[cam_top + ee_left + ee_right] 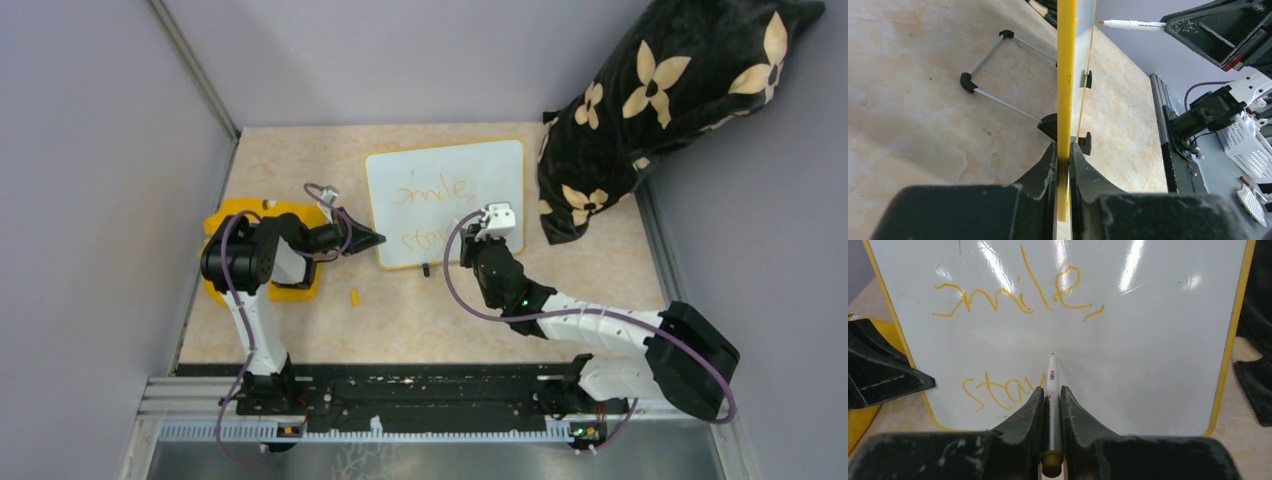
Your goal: Write a sentence on the whiteboard
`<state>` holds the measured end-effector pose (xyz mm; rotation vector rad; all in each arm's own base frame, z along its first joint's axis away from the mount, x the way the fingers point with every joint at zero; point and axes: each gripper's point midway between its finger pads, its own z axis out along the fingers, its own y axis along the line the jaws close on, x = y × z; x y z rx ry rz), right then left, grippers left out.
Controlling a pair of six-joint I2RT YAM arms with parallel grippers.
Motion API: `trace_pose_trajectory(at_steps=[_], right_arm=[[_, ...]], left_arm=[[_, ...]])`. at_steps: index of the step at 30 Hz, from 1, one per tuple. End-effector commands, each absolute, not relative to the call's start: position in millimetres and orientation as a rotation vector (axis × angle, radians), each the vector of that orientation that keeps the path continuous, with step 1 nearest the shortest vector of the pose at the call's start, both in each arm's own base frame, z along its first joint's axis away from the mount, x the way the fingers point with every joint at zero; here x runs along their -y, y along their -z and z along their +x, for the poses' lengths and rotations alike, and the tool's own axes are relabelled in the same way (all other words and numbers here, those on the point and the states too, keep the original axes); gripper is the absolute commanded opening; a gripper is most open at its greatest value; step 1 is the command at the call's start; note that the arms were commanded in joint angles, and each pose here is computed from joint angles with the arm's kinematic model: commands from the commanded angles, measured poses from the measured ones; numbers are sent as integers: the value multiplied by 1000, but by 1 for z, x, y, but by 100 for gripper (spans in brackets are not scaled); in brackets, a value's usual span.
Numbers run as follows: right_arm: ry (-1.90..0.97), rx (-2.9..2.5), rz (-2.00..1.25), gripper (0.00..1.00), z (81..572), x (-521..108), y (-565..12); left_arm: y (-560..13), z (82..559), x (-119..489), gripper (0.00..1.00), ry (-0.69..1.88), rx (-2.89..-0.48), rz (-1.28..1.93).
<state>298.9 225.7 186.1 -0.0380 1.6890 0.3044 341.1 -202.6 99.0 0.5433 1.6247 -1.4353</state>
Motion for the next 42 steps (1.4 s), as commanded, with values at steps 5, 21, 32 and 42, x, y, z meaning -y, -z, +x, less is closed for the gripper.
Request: trace_pose_trajectory(at_steps=[5,21,32,42], right_arm=[[-328,-1660,35,0,314,-229,-203],[-311,-1745,12,0,302,-220,-173],[-330,-1818,-14,0,283,-214,-147],[-361,-1776,17,0,279,-210,-166]], left_arm=[[-104,350,202,0,1385,-1580,565],[-104,350,203,0,1386,-1581,565],[-104,350,203,0,1387,-1580,564],[-103,350,203,0,1389,-1584,562]])
